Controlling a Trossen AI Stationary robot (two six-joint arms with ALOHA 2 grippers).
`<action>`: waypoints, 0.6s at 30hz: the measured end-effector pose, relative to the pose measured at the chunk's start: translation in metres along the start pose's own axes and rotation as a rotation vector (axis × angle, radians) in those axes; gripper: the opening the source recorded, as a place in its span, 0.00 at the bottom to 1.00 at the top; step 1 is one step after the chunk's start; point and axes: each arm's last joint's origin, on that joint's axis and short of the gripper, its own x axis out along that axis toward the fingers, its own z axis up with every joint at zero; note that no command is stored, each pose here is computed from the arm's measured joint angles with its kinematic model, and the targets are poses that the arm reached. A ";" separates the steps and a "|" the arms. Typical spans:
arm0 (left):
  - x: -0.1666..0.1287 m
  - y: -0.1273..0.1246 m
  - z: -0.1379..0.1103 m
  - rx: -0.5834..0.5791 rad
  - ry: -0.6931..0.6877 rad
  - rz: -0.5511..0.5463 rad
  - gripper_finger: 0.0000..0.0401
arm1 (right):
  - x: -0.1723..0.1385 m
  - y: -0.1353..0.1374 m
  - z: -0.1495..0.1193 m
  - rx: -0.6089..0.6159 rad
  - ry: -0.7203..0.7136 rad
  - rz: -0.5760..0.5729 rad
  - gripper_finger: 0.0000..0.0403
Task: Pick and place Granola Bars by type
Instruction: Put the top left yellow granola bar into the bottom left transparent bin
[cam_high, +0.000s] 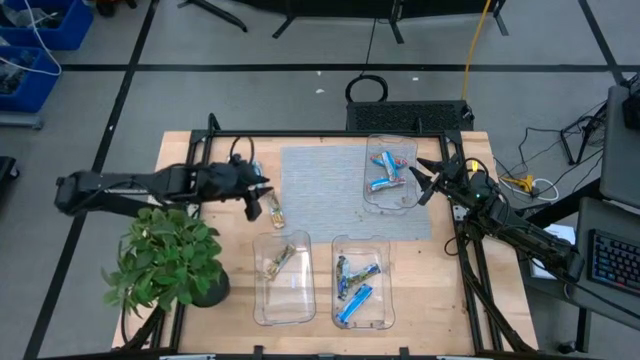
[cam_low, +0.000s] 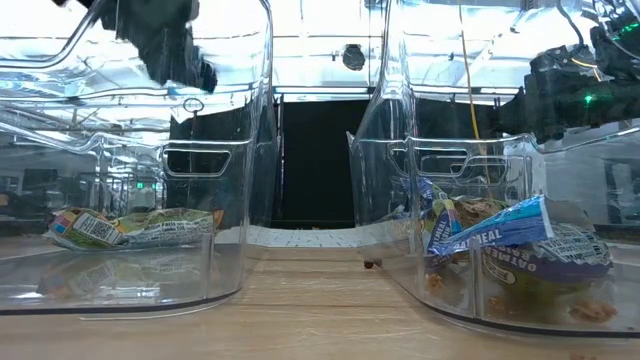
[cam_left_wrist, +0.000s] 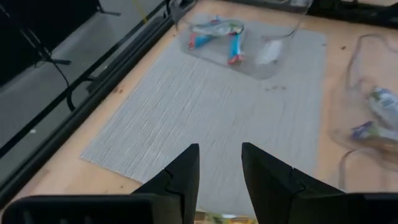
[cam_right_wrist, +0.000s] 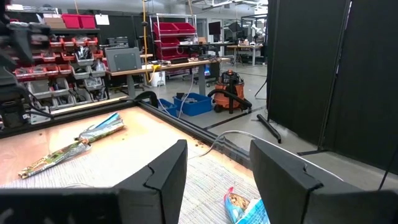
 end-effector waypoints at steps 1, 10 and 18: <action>0.004 0.004 -0.004 -0.005 0.004 0.001 0.32 | 0.000 0.000 0.000 0.000 0.000 0.000 0.42; 0.030 0.057 -0.054 -0.356 0.143 0.232 0.32 | 0.000 0.000 0.000 0.000 0.000 0.000 0.42; 0.023 0.095 -0.081 -0.763 0.253 0.484 0.32 | 0.000 0.000 0.000 0.000 0.000 -0.001 0.42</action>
